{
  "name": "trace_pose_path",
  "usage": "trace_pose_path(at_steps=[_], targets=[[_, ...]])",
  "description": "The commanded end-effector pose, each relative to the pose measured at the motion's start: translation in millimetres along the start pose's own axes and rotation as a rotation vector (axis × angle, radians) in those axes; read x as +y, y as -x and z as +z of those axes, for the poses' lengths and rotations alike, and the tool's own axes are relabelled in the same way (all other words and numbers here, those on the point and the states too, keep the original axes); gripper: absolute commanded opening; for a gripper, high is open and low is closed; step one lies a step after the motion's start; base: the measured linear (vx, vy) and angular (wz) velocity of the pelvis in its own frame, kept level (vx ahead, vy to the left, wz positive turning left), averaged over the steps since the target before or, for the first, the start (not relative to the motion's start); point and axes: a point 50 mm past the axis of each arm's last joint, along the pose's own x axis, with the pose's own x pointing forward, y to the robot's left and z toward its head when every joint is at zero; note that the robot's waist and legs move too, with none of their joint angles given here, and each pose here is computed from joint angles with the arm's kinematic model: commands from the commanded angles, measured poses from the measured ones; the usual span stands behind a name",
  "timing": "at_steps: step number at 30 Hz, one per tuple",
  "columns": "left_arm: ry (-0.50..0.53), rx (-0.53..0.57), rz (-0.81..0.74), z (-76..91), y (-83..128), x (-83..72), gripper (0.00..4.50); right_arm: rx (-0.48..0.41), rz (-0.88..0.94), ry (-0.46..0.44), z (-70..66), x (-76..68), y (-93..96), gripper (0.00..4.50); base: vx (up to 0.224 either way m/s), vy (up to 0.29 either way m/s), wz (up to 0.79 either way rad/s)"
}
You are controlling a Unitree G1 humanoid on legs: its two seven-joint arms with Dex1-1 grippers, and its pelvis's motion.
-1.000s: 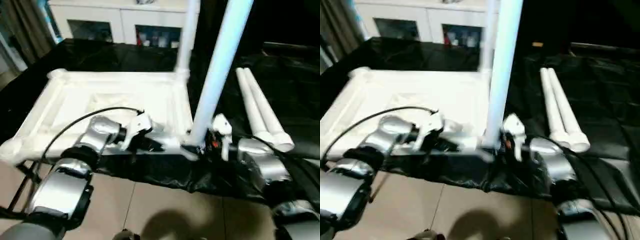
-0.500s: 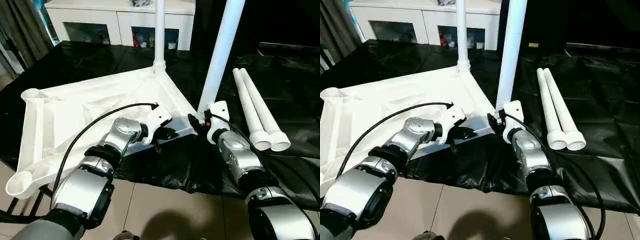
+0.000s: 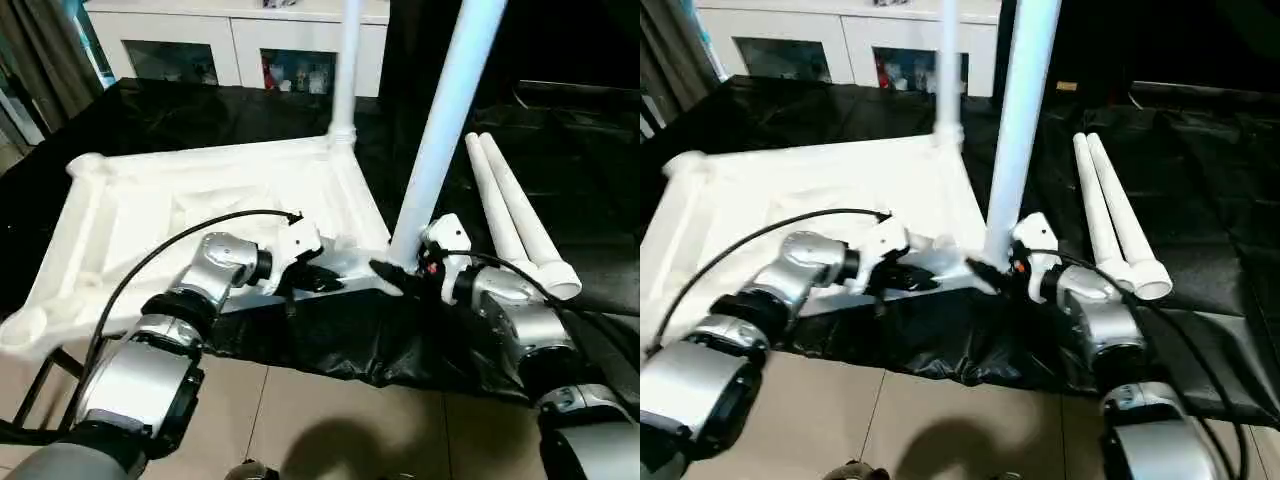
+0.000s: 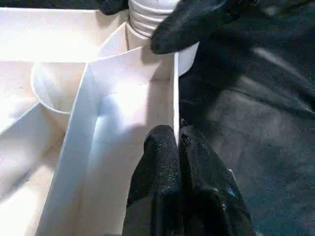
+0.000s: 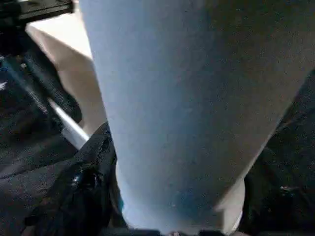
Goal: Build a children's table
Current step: Rotate leg to tighten
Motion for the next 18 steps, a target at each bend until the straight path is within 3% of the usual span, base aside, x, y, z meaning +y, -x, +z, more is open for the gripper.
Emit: trace_pose_path(at_steps=[1, 5, 8, 11, 14, 18], targets=[[-0.024, -0.036, -0.039, 7.1, -4.2, -2.5, 0.00, -0.013, 0.104, 0.047, 6.5, 10.0, -6.9, 3.07, 0.000, 0.000, 0.00], [-0.035, -0.043, -0.061, 6.7, 0.4, -2.5, 0.00, -0.020, 0.141, 0.027, 8.2, 9.1, -2.6, 3.07, 0.000, 0.000, 0.00], [-0.040, -0.035, -0.069, 5.7, 1.8, -2.6, 0.00, -0.023, 0.142, 0.017, 9.0, 8.2, -2.3, 3.49, 0.000, 0.000, 0.00], [-0.041, -0.033, -0.066, 5.3, 2.9, -2.2, 0.00, -0.018, 0.149, 0.019, 9.0, 8.4, -3.0, 3.60, 0.000, 0.000, 0.00], [-0.041, -0.033, -0.067, 5.1, 3.4, -2.1, 0.00, 0.003, 0.158, 0.064, 7.5, 11.1, -4.7, 3.95, 0.000, 0.000, 0.00], [-0.043, -0.029, -0.075, 3.9, 4.0, -2.7, 0.00, 0.001, 0.184, 0.057, 6.3, 13.9, -4.9, 3.95, 0.000, 0.000, 0.00]])
